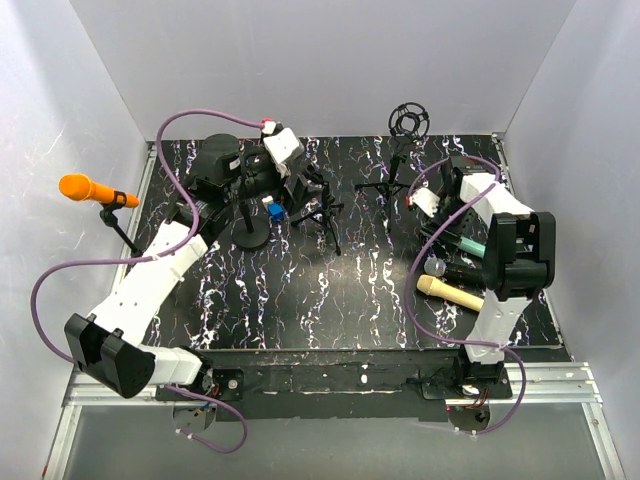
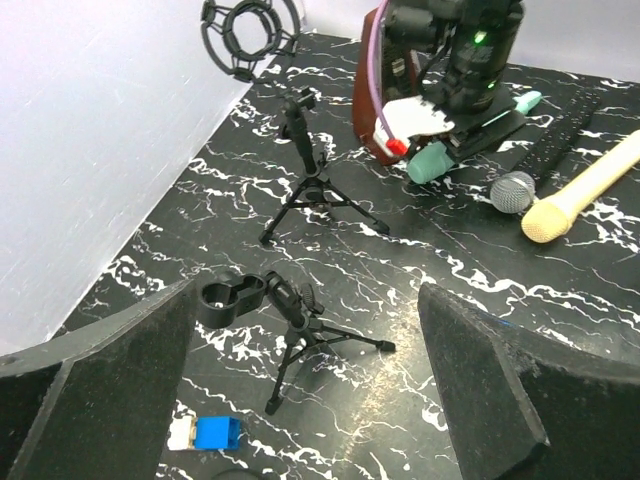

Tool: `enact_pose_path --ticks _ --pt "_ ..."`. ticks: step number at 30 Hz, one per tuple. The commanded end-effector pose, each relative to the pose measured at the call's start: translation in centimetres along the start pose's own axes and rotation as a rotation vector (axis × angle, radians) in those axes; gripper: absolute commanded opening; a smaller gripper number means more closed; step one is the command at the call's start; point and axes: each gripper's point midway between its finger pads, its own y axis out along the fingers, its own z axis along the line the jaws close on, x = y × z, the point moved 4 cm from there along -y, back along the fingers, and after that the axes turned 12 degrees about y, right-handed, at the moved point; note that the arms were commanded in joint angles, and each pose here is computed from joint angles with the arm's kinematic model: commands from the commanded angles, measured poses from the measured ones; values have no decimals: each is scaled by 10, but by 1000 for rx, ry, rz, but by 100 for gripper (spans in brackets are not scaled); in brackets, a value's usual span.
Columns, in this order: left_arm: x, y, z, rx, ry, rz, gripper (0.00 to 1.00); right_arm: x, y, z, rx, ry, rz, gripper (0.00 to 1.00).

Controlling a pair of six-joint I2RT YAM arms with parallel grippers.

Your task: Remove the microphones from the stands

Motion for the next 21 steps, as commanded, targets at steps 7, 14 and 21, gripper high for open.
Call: enact_pose_path --ticks 7,14,21 --pt "-9 -20 38 382 -222 95 96 50 -174 61 197 161 -477 64" --pt "-19 16 38 285 -236 60 92 129 -244 108 554 301 -736 61" --pt "-41 53 53 238 -216 139 81 157 -268 112 652 354 -964 57"
